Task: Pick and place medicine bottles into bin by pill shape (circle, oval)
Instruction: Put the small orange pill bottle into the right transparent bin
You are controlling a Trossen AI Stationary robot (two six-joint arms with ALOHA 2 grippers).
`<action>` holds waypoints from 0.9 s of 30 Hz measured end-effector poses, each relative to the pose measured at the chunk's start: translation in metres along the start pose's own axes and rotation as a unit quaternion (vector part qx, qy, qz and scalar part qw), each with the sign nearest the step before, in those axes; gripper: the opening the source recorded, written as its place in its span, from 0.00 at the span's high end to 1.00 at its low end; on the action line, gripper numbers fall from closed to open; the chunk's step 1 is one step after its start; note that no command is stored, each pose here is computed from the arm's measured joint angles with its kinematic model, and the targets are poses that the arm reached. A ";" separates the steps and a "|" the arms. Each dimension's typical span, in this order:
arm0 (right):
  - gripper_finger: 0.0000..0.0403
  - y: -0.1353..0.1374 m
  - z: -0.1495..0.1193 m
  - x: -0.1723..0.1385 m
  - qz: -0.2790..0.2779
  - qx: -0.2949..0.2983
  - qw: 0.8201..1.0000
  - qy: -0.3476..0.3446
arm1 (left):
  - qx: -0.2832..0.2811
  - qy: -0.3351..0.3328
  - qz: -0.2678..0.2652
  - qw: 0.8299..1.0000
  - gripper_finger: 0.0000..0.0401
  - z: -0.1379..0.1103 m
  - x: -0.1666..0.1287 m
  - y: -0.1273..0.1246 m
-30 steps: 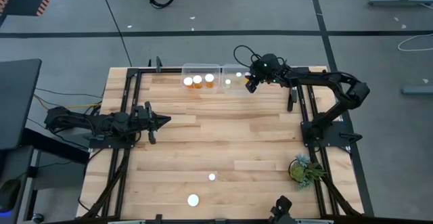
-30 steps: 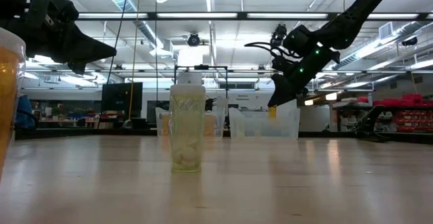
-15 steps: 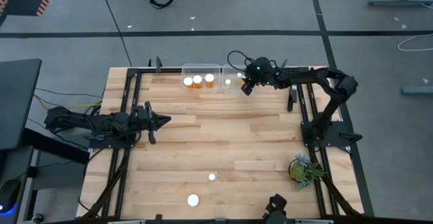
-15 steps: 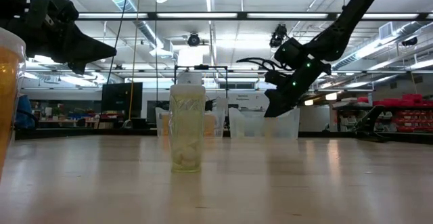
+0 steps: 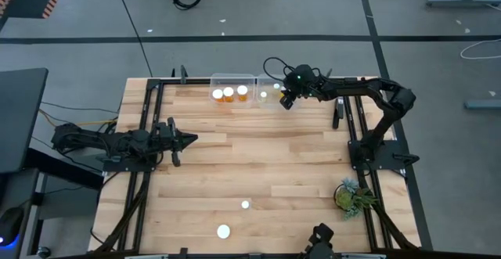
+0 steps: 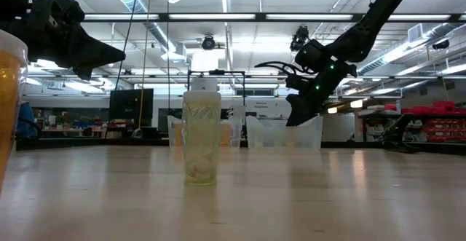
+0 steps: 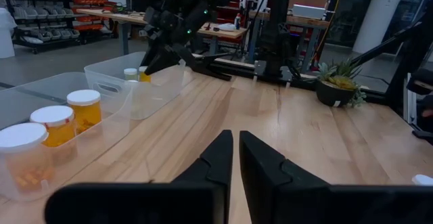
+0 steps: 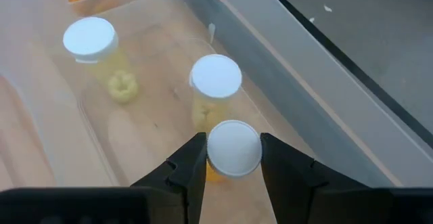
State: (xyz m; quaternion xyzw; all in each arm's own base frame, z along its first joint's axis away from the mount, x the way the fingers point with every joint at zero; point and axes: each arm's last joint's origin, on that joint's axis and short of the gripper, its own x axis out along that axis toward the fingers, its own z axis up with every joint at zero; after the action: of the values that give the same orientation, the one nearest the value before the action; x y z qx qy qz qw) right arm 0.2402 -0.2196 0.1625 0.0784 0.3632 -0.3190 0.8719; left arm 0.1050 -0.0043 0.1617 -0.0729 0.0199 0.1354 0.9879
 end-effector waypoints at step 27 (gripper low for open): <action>0.62 -0.007 -0.002 0.000 -0.072 0.012 0.997 0.012 | 0.000 0.000 0.000 1.000 0.93 0.000 0.000 0.000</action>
State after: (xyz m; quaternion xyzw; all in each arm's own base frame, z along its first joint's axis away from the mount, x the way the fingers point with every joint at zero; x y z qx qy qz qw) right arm 0.2349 -0.2244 0.1623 0.0659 0.3743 -0.3844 0.8413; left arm 0.1050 -0.0043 0.1616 -0.0728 0.0200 0.1354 0.9879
